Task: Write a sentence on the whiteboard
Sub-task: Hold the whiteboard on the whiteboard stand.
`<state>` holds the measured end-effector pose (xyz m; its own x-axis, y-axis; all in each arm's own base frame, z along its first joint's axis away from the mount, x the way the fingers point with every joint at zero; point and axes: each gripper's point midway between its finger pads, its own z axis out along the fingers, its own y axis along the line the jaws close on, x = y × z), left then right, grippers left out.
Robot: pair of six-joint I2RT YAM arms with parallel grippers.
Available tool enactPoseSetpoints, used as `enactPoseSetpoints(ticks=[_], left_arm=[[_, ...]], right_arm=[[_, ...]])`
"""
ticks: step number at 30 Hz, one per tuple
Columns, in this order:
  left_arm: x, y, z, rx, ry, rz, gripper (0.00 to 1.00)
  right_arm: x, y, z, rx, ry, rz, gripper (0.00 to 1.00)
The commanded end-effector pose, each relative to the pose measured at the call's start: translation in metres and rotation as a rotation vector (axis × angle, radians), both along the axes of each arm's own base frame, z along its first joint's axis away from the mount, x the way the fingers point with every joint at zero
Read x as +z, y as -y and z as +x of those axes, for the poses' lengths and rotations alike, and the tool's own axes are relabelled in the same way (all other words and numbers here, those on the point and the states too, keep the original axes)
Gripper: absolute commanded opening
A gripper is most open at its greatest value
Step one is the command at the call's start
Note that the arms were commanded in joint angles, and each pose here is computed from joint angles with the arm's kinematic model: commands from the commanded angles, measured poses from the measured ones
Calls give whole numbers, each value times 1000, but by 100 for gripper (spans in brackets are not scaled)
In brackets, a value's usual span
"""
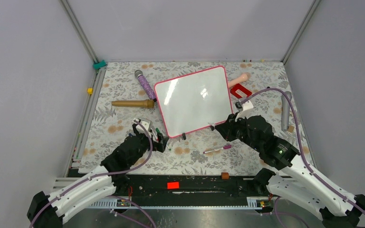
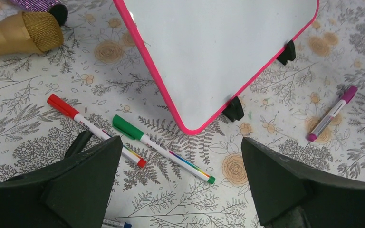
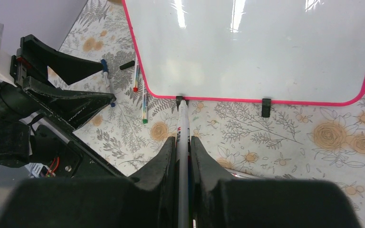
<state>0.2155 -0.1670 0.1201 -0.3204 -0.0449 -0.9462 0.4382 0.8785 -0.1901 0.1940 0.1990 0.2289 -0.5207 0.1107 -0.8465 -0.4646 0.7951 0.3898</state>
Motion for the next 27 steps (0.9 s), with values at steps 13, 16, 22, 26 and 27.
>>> enactPoseSetpoints(ticks=[13, 16, 22, 26, 27], left_arm=[[29, -10, 50, 47, -19, -80, 99], [24, -16, 59, 82, -28, -97, 99], [16, -17, 66, 86, -70, -116, 99], [9, -18, 66, 118, -129, -146, 99], [9, -15, 63, 91, -134, -140, 99]], right_arm=[[18, 5, 12, 0, 85, -84, 0], [17, -1, 13, 29, 84, -90, 0], [17, -5, 16, 40, 84, -106, 0], [14, -9, 16, 52, 66, -108, 0], [14, -10, 16, 55, 62, -108, 0]])
